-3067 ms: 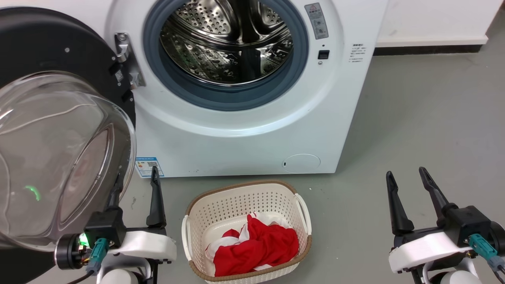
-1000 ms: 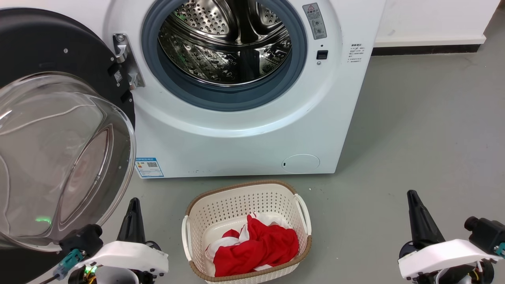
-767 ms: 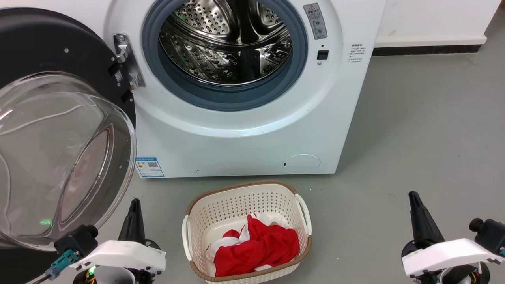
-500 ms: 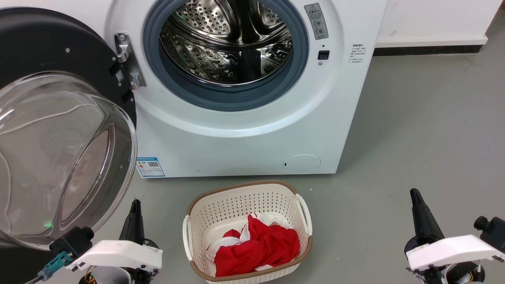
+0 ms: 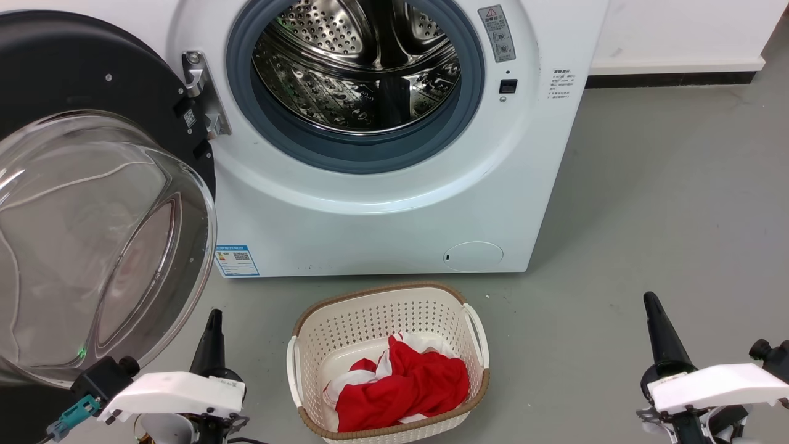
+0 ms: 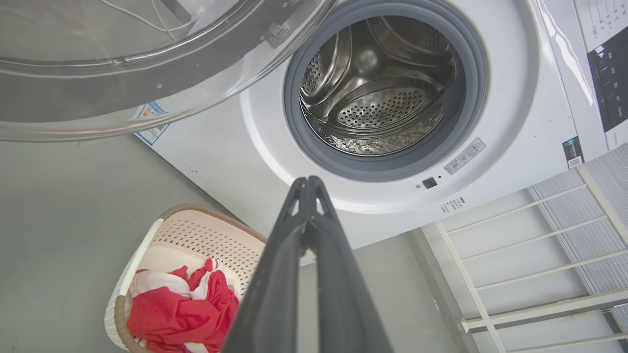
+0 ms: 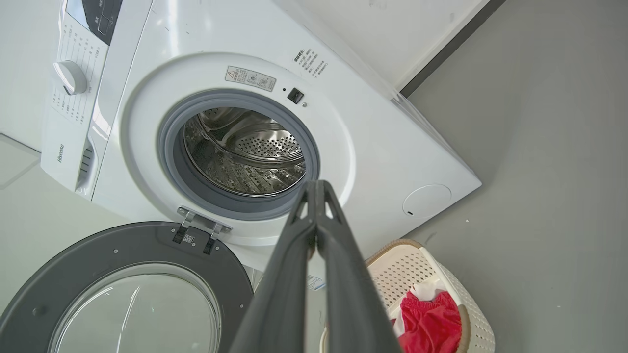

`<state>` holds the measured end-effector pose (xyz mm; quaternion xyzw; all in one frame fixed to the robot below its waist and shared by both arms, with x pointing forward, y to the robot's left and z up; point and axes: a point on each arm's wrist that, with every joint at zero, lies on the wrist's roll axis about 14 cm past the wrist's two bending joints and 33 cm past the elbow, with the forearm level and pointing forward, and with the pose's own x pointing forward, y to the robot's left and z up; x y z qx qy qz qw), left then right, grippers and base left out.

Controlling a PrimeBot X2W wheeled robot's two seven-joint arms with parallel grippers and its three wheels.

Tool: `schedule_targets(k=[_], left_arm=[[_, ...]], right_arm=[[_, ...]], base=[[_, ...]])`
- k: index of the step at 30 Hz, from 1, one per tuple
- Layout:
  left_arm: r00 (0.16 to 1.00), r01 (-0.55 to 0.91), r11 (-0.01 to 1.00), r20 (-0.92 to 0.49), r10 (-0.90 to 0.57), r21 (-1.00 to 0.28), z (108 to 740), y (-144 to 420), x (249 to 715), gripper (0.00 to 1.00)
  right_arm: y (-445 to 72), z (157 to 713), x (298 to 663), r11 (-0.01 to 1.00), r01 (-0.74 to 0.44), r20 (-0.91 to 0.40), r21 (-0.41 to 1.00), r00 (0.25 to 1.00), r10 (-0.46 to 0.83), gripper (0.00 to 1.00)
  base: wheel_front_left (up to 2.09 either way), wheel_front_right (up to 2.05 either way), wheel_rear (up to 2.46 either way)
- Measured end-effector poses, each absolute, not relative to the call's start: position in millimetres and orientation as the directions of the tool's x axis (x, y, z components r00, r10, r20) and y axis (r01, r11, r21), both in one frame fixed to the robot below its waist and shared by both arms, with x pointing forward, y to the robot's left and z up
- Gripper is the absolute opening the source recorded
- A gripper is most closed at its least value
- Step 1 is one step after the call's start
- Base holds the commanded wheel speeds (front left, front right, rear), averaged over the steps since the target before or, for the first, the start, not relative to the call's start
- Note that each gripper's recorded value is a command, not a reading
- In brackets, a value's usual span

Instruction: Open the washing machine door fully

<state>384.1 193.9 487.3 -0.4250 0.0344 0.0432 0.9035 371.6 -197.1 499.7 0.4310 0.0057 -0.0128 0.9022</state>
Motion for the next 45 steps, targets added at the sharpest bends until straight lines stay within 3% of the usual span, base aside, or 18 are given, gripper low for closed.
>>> schedule_targets(k=[45], left_arm=[[0.998, -0.065, 0.215, -0.065, 0.006, -0.974, 495, 197, 386, 0.00]], right_arm=[[-200, 501, 382, 0.217, 0.028, -0.026, 0.976, 1.000, -0.011, 0.00]], base=[[0.00, 0.00, 0.00]])
